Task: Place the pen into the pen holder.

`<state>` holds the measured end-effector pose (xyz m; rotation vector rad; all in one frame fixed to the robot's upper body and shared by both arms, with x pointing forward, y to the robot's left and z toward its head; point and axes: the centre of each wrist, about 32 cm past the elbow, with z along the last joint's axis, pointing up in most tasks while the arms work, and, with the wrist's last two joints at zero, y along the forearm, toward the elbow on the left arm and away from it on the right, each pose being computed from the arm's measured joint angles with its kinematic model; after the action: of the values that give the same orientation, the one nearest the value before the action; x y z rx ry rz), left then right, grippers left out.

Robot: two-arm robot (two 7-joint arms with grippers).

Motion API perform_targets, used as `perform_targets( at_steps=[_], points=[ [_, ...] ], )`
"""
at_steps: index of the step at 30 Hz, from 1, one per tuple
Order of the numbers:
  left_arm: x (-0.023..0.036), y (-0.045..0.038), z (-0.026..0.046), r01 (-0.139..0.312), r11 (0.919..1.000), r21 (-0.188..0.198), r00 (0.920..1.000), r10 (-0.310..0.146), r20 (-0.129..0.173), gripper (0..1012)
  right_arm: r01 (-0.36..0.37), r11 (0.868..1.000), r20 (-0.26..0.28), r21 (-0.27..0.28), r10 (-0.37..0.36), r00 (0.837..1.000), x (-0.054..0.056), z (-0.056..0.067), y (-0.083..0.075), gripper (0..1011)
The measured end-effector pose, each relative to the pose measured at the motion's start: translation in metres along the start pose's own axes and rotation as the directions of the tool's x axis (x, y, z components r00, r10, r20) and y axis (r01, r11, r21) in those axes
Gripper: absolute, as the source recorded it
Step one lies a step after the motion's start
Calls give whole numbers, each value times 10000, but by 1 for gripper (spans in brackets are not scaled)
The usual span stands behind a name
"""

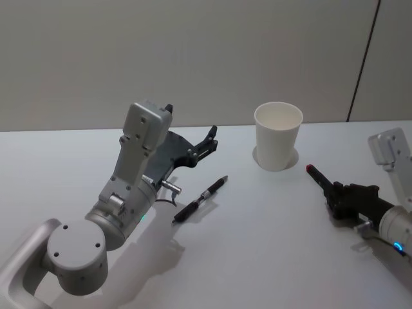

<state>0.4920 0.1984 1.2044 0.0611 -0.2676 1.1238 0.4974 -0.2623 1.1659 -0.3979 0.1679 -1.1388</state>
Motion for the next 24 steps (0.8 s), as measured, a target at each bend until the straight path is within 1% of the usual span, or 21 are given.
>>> perform_targets(
  at_steps=[7,10,13,15,16,19,20,22,24],
  points=[
    [0,0,0,0,10000,0,10000,0,0,1001,135,9991,-13,400,-134,9999,17,-2,-23,178],
    [0,0,0,1,10000,1,10000,-1,0,1001,247,9967,-8,771,-247,9997,29,6,-49,177],
    [0,0,0,0,10000,0,10000,0,1,1001,329,9941,-5,1029,-330,9995,37,11,-68,178],
    [0,0,0,0,10000,-1,10000,0,0,1001,465,9890,14,1401,-472,9989,52,21,-100,178],
    [0,0,0,1,10000,0,10000,-1,0,1001,465,9890,14,1401,-472,9989,52,21,-100,178],
    [0,0,0,0,10000,0,10000,0,0,1001,603,9822,38,1779,-620,9981,66,36,-136,177],
    [0,0,0,1,10000,1,10000,-1,0,1001,685,9775,49,1997,-709,9975,73,43,-157,177],
    [0,0,0,1,10000,0,10000,-1,0,1001,753,9728,57,2192,-784,9969,81,51,-176,178],
    [0,0,0,0,10000,1,10000,0,0,1001,862,9646,70,2493,-907,9959,94,65,-210,178]
  ],
)
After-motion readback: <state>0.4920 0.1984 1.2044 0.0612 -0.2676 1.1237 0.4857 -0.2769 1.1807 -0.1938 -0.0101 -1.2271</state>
